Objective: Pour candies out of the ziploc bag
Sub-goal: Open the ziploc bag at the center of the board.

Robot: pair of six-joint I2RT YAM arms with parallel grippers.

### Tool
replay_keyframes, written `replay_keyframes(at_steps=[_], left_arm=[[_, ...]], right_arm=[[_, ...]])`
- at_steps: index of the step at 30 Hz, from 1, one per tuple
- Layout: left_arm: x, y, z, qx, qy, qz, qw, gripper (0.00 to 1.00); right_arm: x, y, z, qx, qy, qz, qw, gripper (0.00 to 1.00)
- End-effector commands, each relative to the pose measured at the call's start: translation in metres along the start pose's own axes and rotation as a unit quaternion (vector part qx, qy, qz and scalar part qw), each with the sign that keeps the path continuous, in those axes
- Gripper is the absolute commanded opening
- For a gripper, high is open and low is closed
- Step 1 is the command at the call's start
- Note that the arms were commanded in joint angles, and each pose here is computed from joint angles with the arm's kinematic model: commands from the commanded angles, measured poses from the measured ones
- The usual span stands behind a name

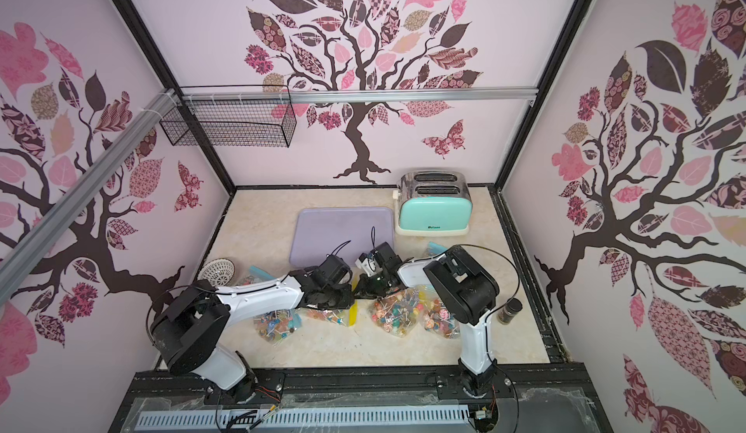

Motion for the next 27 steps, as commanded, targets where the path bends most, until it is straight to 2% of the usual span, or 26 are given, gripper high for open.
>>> replay_keyframes(at_steps=[1, 8, 20, 25, 27], left_arm=[[0.003, -0.009, 0.004, -0.007, -0.009, 0.017, 1.000, 0.31], [0.003, -0.017, 0.010, -0.031, -0.010, 0.022, 0.999, 0.30], [-0.003, -0.019, 0.018, -0.062, 0.003, 0.003, 0.998, 0.08], [-0.003, -0.024, 0.017, -0.059, 0.004, 0.008, 0.998, 0.00], [-0.003, -0.026, 0.015, -0.057, 0.002, 0.011, 0.998, 0.00]], right_arm=[[0.021, -0.004, -0.020, 0.049, -0.029, 0.029, 0.998, 0.00], [0.022, -0.004, -0.019, 0.049, -0.028, 0.031, 0.998, 0.00], [0.026, -0.003, -0.023, 0.057, -0.029, 0.036, 0.997, 0.00], [0.028, -0.003, -0.024, 0.060, -0.029, 0.037, 0.997, 0.00], [0.029, -0.003, -0.026, 0.065, -0.032, 0.038, 0.997, 0.00]])
Point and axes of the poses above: each gripper's point midway between its finger pads, its own y axis back along the fingers, its own z axis along the line the jaws close on, x = y × z, the point moved 3 cm from there along y, back along the fingers, and after that the axes turned 13 degrees about y, right-handed, at the moved point
